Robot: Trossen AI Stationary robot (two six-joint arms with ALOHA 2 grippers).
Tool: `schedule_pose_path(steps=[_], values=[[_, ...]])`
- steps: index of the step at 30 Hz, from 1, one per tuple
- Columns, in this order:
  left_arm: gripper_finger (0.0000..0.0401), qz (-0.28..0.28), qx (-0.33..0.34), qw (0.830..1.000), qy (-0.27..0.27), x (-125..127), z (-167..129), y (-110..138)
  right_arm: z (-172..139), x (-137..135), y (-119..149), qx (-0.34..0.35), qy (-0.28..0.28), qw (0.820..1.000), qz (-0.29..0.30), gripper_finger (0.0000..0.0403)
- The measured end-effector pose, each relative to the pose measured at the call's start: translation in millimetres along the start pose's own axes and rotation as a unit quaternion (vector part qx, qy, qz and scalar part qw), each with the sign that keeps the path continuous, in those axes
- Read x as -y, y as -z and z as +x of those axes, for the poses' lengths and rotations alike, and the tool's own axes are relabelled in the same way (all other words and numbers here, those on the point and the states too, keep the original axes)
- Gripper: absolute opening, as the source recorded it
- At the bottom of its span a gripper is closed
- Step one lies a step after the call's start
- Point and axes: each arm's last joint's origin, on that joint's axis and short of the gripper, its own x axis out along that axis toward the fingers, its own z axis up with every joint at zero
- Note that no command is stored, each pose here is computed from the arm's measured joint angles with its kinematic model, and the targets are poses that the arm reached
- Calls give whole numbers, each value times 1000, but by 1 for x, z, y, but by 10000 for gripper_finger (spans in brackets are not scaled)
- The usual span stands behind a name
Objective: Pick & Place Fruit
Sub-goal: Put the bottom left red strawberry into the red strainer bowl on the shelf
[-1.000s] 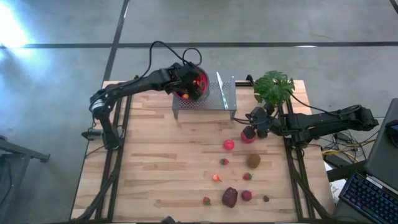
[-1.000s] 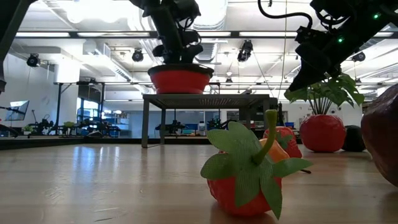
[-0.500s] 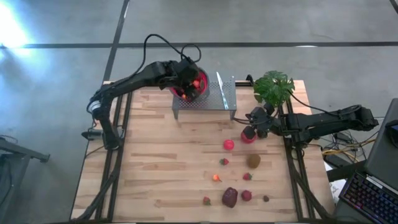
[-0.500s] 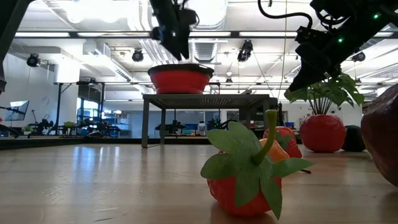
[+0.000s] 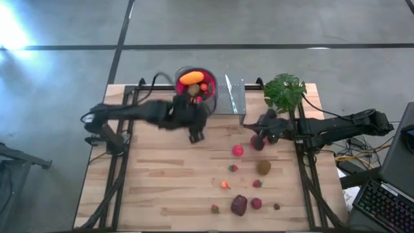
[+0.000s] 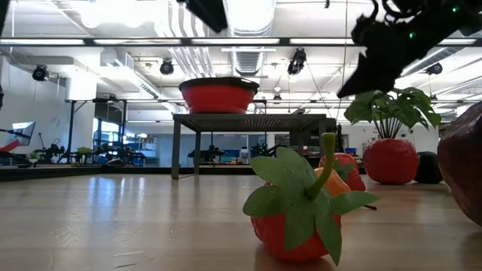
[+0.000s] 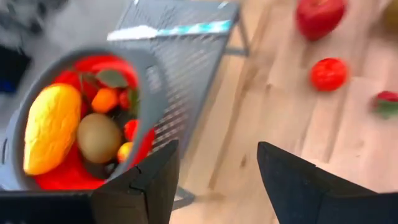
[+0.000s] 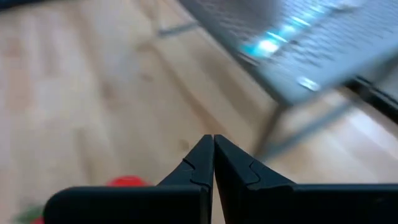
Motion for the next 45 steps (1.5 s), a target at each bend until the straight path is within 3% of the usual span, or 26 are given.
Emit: schedule_pose_path(steps=[7, 12, 18, 25, 35, 45], values=[[213, 25, 127, 989, 69, 67, -24, 48, -10, -30, -7, 66, -106, 991, -44, 8], [213, 13, 226, 971, 74, 91, -20, 95, -14, -64, -3, 87, -167, 979, -81, 8], [210, -60, 301, 946, 103, 83, -2, 148, -10, -123, 3, 67, -192, 967, -155, 8], [210, -116, 350, 921, 126, 61, 4, 186, -10, -197, 18, 18, -226, 942, -248, 8], [210, -146, 355, 912, 145, 49, 10, 213, -5, -274, 39, -89, -211, 943, -244, 17], [210, -128, 353, 914, 154, 49, 10, 215, 10, -322, 51, -115, -219, 933, -260, 93]])
